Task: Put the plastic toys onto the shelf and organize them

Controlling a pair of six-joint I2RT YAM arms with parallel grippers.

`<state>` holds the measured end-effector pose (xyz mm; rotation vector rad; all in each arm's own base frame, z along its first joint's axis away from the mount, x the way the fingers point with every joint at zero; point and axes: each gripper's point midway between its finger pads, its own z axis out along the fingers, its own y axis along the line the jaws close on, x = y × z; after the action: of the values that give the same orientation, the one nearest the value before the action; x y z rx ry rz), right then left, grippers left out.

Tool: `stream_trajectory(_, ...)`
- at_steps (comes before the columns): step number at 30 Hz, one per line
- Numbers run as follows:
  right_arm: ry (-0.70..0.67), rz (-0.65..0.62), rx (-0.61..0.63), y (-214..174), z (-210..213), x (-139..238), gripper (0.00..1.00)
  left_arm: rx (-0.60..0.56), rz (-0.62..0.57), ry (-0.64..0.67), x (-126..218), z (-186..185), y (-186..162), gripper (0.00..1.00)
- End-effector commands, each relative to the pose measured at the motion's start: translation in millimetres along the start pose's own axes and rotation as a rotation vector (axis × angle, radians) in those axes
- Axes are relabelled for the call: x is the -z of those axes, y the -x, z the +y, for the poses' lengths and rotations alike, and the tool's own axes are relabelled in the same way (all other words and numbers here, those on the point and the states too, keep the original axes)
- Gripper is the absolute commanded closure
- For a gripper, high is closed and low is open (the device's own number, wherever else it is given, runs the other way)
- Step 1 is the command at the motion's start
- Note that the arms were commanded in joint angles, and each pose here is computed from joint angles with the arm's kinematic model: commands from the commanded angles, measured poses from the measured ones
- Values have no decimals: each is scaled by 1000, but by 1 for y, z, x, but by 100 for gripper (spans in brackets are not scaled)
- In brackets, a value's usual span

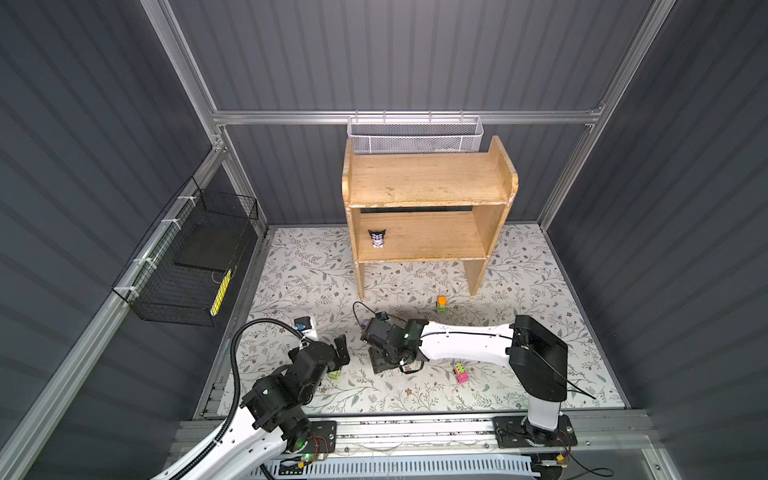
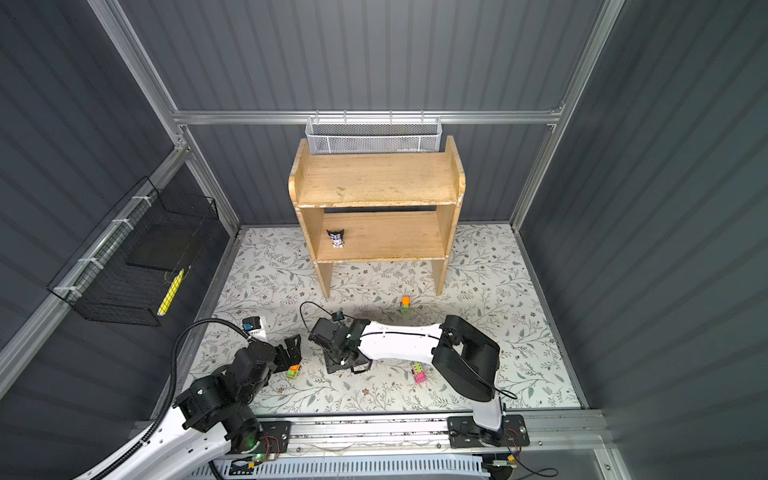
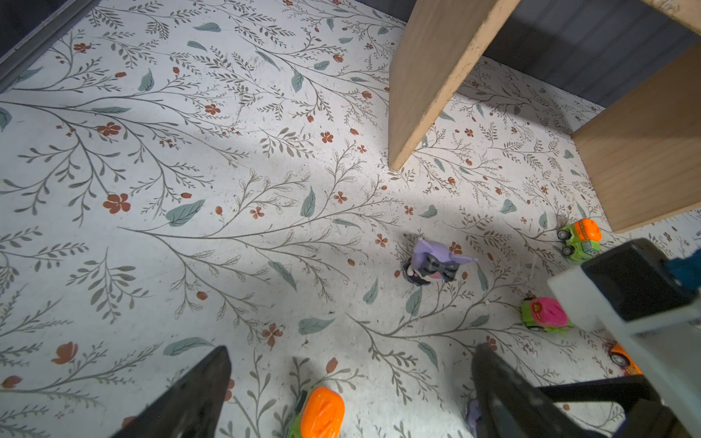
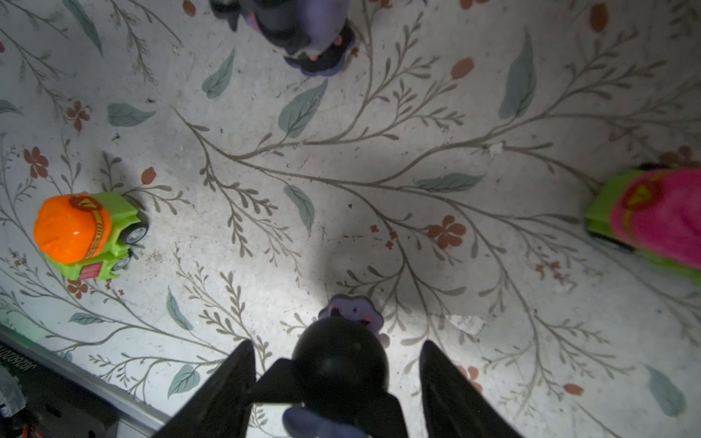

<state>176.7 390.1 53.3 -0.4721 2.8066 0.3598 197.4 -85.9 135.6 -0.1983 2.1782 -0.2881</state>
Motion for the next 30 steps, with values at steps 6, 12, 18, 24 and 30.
stream_trajectory(6, -28, 22, -2, -3, -4, -7, 36, 2, -16, 21, -2, 4, 0, 1)
stream_trajectory(12, -27, 25, -4, -4, -4, -9, 38, 3, -17, 21, -1, 5, 0, 1)
stream_trajectory(18, -31, 24, -1, -3, -4, -10, 43, 5, -20, 21, -1, 5, 1, 1)
stream_trajectory(24, -40, 30, 7, -4, -4, -11, 47, 7, -22, 21, -1, 6, 1, 1)
stream_trajectory(30, -61, 34, 26, -3, -4, -11, 52, 9, -24, 19, 0, 6, 1, 1)
